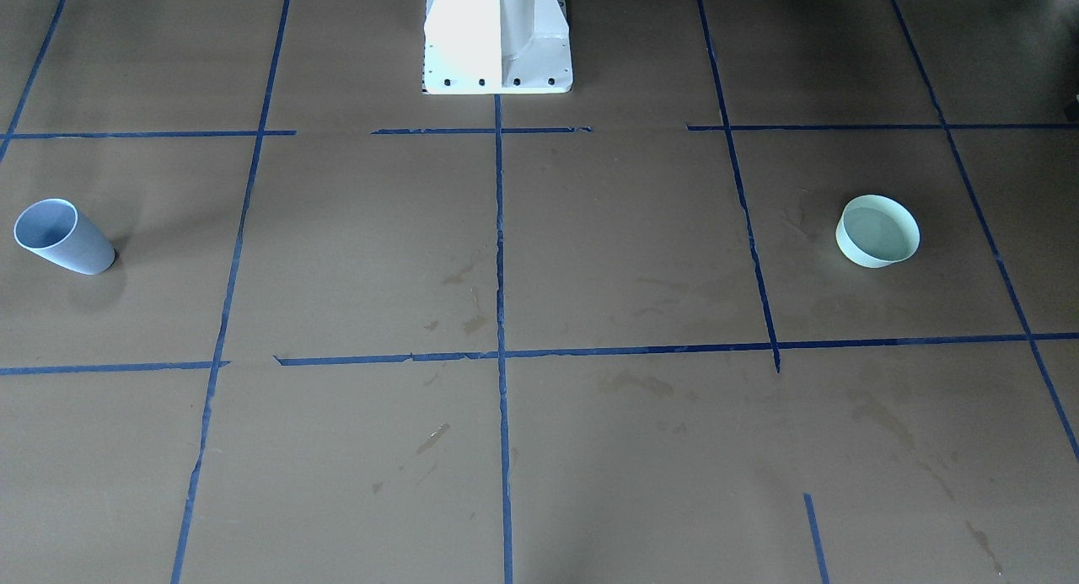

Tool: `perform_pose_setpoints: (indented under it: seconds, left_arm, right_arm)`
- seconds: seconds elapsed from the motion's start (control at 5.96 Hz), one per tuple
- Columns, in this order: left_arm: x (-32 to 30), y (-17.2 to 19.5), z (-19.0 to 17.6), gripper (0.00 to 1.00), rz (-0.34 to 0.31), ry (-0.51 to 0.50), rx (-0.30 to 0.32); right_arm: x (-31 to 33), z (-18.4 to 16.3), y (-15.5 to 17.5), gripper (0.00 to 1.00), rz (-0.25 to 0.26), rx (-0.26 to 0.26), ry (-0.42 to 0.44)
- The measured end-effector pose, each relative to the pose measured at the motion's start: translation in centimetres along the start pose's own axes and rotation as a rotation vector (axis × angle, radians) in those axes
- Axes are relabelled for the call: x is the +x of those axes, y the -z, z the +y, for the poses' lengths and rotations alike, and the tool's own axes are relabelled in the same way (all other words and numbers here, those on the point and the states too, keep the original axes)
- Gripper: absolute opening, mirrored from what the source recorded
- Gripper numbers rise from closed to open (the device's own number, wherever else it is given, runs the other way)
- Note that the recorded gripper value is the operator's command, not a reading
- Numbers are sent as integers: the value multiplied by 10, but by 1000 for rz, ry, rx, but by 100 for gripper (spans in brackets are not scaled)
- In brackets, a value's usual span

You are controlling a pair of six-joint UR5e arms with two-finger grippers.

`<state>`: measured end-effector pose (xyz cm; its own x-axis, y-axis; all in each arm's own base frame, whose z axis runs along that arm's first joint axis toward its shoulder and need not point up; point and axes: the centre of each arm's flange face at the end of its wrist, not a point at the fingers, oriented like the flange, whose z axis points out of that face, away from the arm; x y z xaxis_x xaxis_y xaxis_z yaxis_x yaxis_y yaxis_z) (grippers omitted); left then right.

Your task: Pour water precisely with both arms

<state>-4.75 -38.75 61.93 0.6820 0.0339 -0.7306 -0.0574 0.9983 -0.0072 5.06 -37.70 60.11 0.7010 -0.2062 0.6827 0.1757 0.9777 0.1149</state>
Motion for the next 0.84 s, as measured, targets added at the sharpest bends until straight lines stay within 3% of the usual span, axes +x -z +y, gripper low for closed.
perform_pose_setpoints:
  seconds: [0.84]
  left_arm:
    - [6, 4, -1, 100, -6, -8, 6]
  right_arm:
    - [-6, -2, 0, 100, -21, 11, 10]
